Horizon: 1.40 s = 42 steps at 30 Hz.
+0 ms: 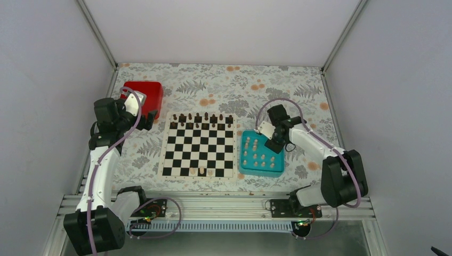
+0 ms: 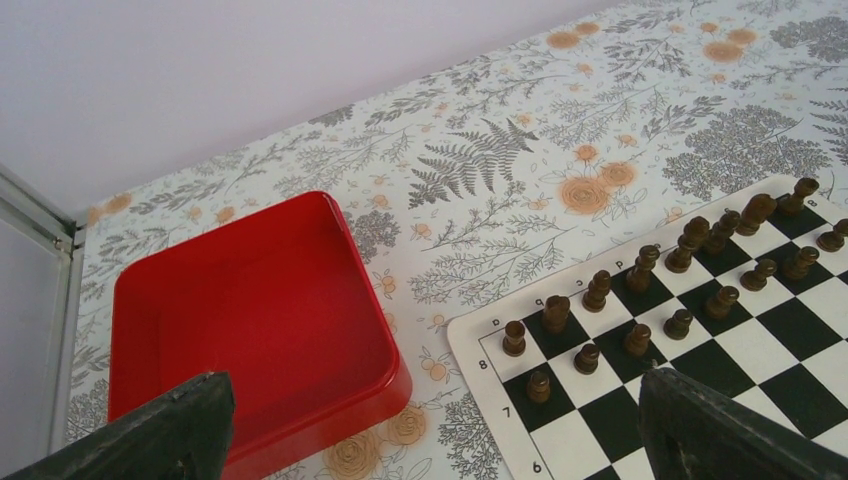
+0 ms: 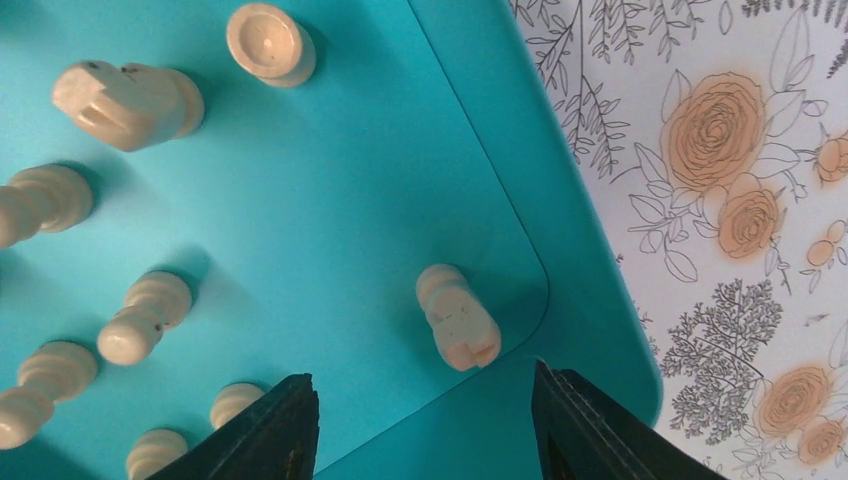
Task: Set up the chess pieces on the board
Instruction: Pick up the chess piece from the storage box.
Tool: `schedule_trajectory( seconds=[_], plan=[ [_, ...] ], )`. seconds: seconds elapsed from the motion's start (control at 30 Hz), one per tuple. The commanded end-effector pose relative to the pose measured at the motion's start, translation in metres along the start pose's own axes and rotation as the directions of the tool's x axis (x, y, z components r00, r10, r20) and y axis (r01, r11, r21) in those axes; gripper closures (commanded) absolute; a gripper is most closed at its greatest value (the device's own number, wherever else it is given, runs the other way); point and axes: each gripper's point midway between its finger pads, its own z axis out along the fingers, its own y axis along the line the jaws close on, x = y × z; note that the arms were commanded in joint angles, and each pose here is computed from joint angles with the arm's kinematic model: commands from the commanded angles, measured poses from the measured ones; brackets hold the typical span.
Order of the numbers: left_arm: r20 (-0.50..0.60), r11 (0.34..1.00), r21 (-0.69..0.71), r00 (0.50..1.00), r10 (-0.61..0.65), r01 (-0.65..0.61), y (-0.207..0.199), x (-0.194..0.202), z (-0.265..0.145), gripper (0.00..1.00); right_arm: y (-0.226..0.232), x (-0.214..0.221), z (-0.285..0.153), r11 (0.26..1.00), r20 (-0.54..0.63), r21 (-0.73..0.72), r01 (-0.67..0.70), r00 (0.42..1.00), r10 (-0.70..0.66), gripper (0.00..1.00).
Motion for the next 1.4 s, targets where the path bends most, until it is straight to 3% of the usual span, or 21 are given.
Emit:
schedule_trajectory(
  seconds=[0.0,0.6,0.9,1.07,1.37],
  plan=[
    [0.013,1.0,0.021,1.0,0.008,-0.009,-0.003,0.0,0.0,0.0,-0.006,0.001,0.008,1.0,-0.017,0.011,-0.002,1.0,0.002,0.44],
    [0.006,0.999,0.032,1.0,0.006,-0.006,-0.004,0.003,0.002,0.0,-0.001,0.003,0.035,1.0,-0.065,-0.026,0.0,0.998,-0.001,0.53],
    [0.008,0.999,0.032,1.0,0.007,-0.007,-0.004,0.003,0.002,0.0,-0.001,0.002,0.032,0.999,-0.058,-0.042,-0.011,0.998,0.008,0.79],
    [0.007,0.999,0.034,1.0,0.006,-0.006,-0.004,0.004,0.002,0.0,-0.001,-0.005,0.017,0.998,-0.026,-0.059,-0.011,1.0,0.009,0.89],
    [0.011,0.999,0.036,1.0,0.004,-0.004,-0.004,0.002,0.001,0.0,0.005,-0.044,-0.055,0.993,0.119,-0.109,0.044,0.992,-0.031,0.91]
  ],
)
